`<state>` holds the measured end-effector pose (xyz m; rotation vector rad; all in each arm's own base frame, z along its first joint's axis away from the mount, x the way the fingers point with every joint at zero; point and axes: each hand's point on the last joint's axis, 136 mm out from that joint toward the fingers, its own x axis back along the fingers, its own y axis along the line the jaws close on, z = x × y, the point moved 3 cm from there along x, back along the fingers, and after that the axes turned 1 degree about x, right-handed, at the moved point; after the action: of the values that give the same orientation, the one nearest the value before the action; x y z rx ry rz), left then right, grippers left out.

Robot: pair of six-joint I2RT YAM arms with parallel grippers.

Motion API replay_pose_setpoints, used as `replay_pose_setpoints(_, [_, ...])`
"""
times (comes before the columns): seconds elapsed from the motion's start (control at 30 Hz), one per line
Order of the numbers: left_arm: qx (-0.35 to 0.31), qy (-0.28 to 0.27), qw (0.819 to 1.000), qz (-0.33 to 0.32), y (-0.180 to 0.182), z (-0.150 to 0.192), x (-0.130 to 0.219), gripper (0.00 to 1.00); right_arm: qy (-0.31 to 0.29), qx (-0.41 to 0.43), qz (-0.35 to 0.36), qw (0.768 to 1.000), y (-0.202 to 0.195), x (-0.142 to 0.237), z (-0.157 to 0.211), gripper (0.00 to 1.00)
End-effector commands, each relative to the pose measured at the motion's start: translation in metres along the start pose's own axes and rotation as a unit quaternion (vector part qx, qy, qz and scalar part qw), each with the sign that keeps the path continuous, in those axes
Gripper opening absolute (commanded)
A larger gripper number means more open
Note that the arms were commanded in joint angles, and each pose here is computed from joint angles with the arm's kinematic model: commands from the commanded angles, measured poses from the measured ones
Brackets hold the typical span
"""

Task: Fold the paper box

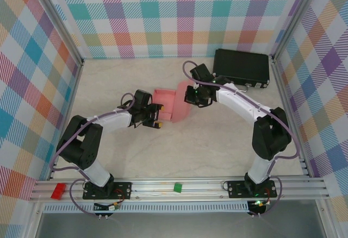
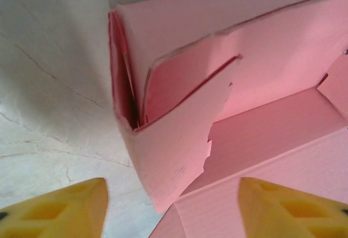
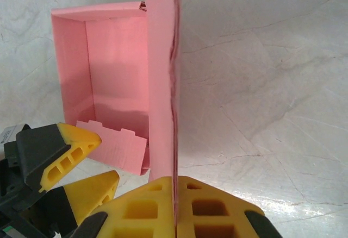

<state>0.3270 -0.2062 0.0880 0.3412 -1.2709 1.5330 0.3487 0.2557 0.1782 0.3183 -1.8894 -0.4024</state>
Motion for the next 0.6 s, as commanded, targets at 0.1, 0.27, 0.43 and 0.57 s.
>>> replay_pose_setpoints(0.1, [-0.071, -0.037, 0.996, 0.035, -0.011, 0.002, 0.031, 0.90, 0.004, 0.021, 0.027, 0.999, 0.000, -0.001, -0.009, 0.07])
replay_pose_setpoints(0.27, [-0.129, -0.106, 0.985, 0.037, -0.013, -0.009, 0.062, 1.00, 0.006, 0.031, 0.036, 0.999, 0.002, -0.002, -0.014, 0.07])
replay_pose_setpoints(0.43, [-0.214, -0.174, 0.961, 0.006, -0.022, -0.032, 0.089, 1.00, 0.007, 0.045, 0.045, 0.998, 0.002, -0.002, -0.019, 0.08])
replay_pose_setpoints(0.57, [-0.338, -0.187, 0.922, -0.013, -0.047, -0.049, 0.089, 0.98, 0.011, 0.055, 0.046, 0.997, 0.004, -0.002, -0.023, 0.08])
